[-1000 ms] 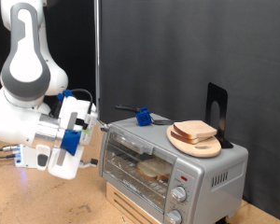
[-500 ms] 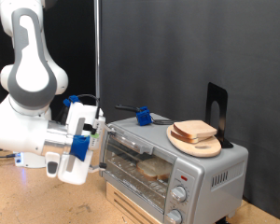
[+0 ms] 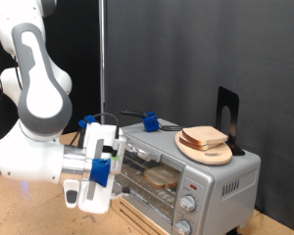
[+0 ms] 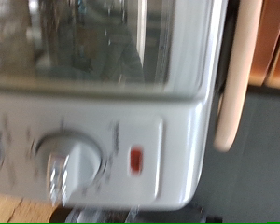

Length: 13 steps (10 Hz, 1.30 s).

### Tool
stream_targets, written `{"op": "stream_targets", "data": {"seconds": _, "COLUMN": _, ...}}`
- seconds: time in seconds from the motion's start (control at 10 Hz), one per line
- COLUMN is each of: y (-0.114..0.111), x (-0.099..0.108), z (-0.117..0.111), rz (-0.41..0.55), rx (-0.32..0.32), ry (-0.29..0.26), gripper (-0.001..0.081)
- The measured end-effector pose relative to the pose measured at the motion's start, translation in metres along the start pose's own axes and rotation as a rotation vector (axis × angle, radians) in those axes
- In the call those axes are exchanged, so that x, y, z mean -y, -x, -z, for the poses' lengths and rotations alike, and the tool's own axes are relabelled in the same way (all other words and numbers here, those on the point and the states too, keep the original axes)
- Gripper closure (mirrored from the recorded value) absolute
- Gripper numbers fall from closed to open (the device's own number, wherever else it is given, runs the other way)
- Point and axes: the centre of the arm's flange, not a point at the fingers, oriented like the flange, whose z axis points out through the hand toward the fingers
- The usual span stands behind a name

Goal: Make a piece of toast with the oven

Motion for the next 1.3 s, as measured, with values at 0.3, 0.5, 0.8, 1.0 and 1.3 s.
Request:
{"op": "stream_targets", "data": {"seconds": 0.3, "y": -0.02, "x": 0.007, "z": -0.01, "rz": -0.001, "rx": -0.077, "ry": -0.042, "gripper": 0.0001}}
{"op": "stream_targets", "data": {"seconds": 0.5, "y": -0.022, "x": 0.01, "z": -0.007, "rz": 0.008, "rx": 0.01, "ry": 0.01, "gripper": 0.0001}}
{"op": "stream_targets", "data": {"seconds": 0.8, "y": -0.057, "x": 0.026, "z": -0.01, "rz": 0.061, "rx": 0.088, "ry": 0.021, "gripper": 0.0001}}
{"op": "stream_targets", "data": {"seconds": 1.0, "y": -0.082, "x": 0.03, "z": -0.013, "rz": 0.084, "rx": 0.089, "ry": 0.019, "gripper": 0.0001}}
{"op": "stream_targets", "data": {"seconds": 1.3, "y": -0.119, "x": 0.029, "z": -0.019, "rz": 0.077, "rx": 0.052, "ry": 0.01, "gripper": 0.0001}}
